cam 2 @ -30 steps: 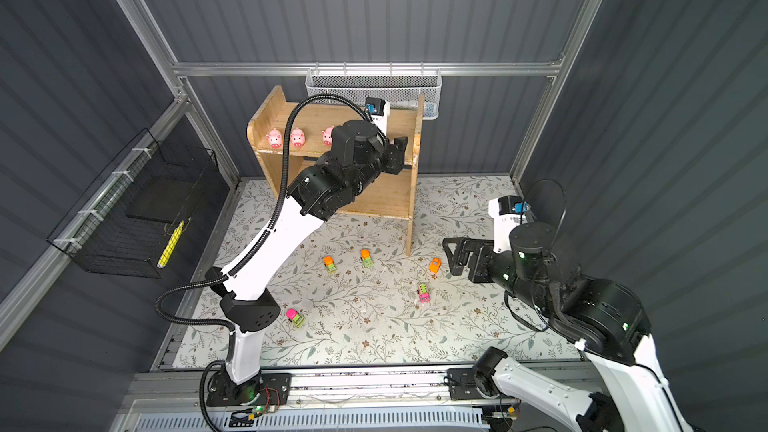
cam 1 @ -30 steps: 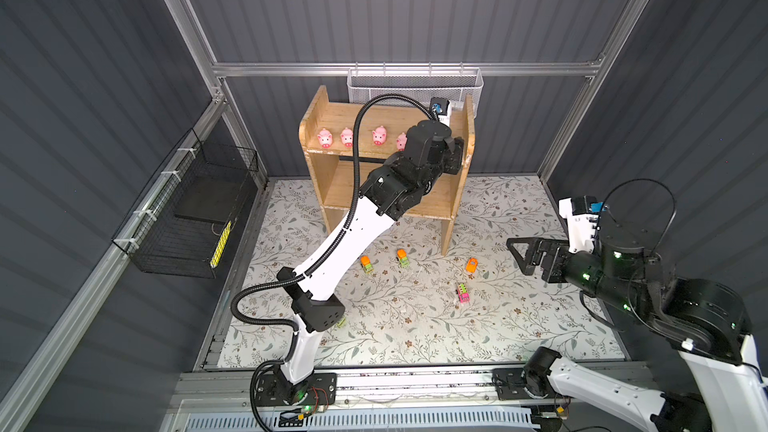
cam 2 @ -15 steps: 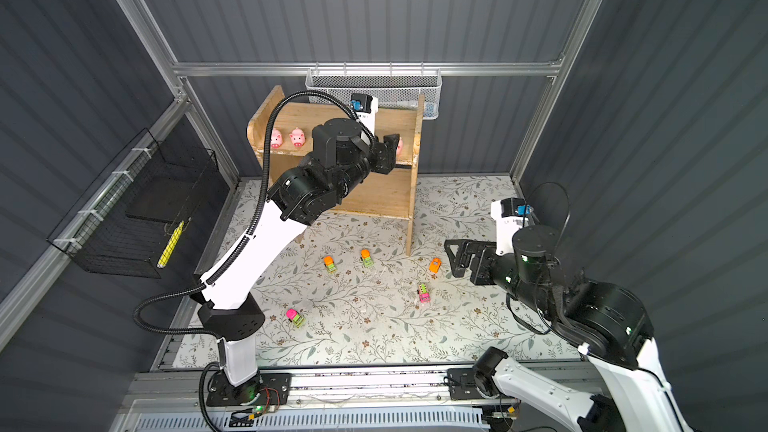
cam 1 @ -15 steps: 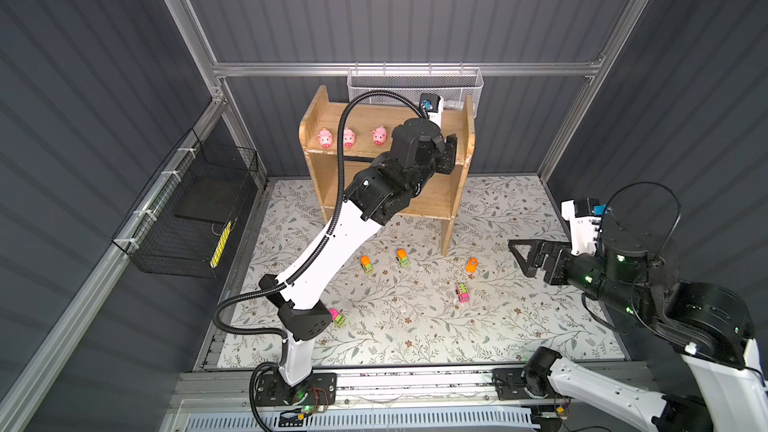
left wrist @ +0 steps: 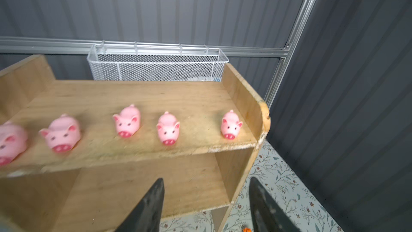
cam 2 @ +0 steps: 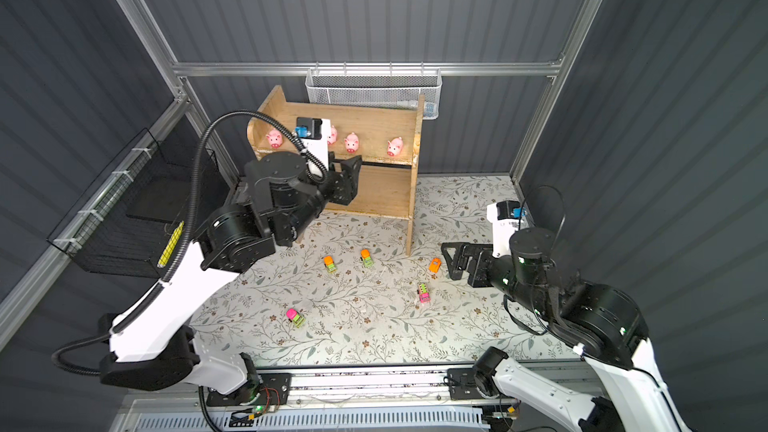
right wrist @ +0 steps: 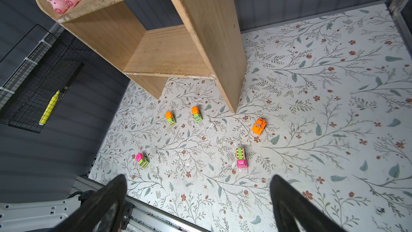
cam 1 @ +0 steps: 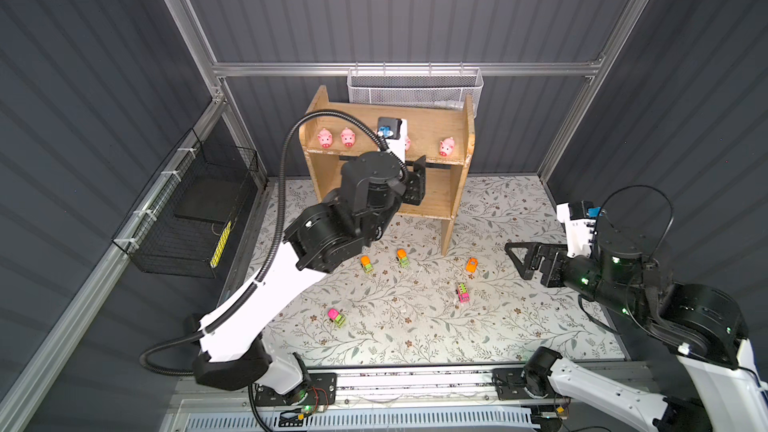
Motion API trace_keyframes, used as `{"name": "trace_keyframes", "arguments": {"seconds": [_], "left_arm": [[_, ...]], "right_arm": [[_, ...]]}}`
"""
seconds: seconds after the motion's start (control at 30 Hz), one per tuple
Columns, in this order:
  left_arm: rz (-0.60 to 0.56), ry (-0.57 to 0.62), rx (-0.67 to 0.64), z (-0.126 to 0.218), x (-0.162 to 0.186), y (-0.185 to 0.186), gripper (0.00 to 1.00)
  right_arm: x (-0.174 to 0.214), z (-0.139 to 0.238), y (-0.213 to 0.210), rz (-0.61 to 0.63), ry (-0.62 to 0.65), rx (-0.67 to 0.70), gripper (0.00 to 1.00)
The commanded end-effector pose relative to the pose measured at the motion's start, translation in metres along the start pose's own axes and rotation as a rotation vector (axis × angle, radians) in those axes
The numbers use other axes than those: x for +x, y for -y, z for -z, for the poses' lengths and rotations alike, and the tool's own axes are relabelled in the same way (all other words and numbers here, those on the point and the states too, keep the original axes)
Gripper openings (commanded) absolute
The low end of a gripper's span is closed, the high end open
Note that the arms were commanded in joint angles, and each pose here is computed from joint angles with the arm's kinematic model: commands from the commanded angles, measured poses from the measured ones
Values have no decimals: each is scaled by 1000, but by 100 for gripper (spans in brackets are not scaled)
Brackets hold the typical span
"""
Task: Place and organize the plastic toys onto the shelf
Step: 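Open the left gripper to set the pig on the shelf, withdraw, then lower the left gripper toward the pink-and-green truck nearest the robot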
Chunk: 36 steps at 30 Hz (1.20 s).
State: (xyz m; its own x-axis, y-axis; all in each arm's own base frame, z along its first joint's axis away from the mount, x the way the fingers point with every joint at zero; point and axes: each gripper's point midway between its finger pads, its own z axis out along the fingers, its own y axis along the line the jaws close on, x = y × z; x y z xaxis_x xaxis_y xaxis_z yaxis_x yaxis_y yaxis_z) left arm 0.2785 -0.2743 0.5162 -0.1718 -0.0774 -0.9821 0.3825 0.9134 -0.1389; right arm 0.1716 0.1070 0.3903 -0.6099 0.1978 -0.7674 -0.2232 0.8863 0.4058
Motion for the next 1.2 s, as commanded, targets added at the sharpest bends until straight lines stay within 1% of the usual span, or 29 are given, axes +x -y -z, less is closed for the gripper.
{"name": "trace_keyframes", "arguments": {"seconds": [0.0,0.17,0.27,0.3,0.47,0.57,0.7,0.97,1.07,1.17], "left_arm": [[64,-13,-129,26,19,-43,61],[137,-124,-225,52,85,-84,64],[159,-200,-282,62,127,-103,67],[147,-238,-305,63,150,-109,68],[206,-327,-391,78,221,-136,70],[248,-359,-428,87,253,-149,70],[275,-402,-473,98,292,-164,70],[366,-522,-546,106,366,-171,68],[406,-549,-573,112,391,-172,67],[444,-559,-602,119,408,-173,66]], "right_arm": [[5,-6,-5,8,-14,-31,99],[27,-24,-2,-7,-63,-47,99],[45,-37,-1,-24,-96,-68,99],[49,-41,-1,-28,-104,-74,99],[72,-58,-1,-45,-158,-104,99],[82,-66,1,-44,-180,-105,99],[95,-77,5,-50,-195,-107,99],[120,-87,13,-67,-223,-114,99],[124,-86,19,-57,-225,-98,99],[127,-85,24,-49,-224,-89,99]]}}
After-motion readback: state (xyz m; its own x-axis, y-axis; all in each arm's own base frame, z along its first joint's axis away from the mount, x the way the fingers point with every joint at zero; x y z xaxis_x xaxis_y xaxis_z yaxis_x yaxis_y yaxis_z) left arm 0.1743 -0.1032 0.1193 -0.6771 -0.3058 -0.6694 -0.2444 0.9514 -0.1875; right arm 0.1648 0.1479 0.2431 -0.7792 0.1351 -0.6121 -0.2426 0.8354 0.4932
